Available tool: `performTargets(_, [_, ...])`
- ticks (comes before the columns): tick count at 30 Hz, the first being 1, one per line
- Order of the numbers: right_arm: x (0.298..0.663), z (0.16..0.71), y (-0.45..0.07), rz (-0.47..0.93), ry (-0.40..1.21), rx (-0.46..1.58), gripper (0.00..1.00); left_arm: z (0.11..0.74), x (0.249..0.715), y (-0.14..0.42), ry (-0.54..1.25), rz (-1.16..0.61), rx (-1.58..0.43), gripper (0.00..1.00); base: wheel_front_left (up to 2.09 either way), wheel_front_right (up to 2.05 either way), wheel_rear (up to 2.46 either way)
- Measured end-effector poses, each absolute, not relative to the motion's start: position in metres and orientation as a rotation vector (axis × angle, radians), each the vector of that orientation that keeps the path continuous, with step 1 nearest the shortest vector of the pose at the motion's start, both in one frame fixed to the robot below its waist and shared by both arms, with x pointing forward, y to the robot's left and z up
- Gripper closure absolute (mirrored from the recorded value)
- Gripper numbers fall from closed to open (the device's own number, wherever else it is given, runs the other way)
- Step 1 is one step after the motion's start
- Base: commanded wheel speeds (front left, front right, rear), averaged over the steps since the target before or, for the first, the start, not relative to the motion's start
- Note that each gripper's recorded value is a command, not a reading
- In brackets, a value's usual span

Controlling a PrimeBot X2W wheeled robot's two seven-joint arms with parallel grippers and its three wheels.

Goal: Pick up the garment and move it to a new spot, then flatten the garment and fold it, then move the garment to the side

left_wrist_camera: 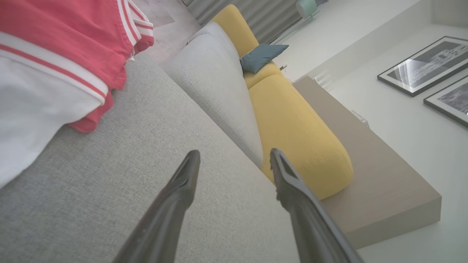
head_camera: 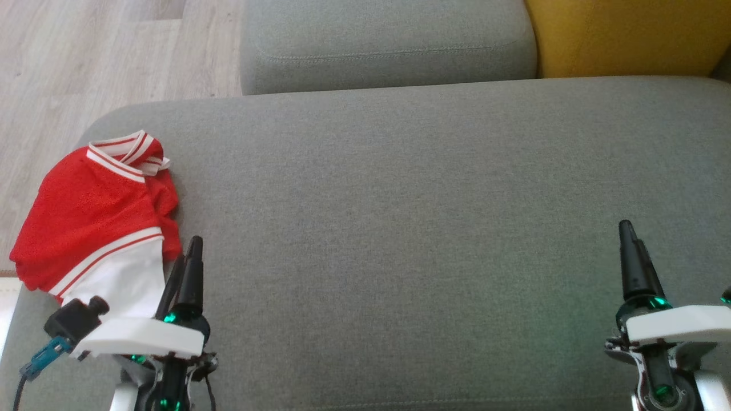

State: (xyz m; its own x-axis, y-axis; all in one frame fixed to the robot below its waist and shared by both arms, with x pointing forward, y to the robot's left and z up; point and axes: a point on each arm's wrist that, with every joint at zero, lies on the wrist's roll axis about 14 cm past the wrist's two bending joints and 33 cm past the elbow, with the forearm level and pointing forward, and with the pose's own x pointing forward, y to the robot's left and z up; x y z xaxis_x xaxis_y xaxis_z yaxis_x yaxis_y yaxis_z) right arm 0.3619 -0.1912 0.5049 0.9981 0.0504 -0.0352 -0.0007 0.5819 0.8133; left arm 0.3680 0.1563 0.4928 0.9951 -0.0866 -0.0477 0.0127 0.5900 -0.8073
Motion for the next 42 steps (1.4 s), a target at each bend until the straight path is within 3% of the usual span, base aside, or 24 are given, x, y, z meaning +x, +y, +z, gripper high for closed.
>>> performTargets(42, [0.35, 0.506, -0.176, 0.096, 0.087, 0.39, 0.0, 0.513, 0.364, 0.134, -0.011, -0.172, -0.334, 0.0, 0.0, 0.0, 0.0])
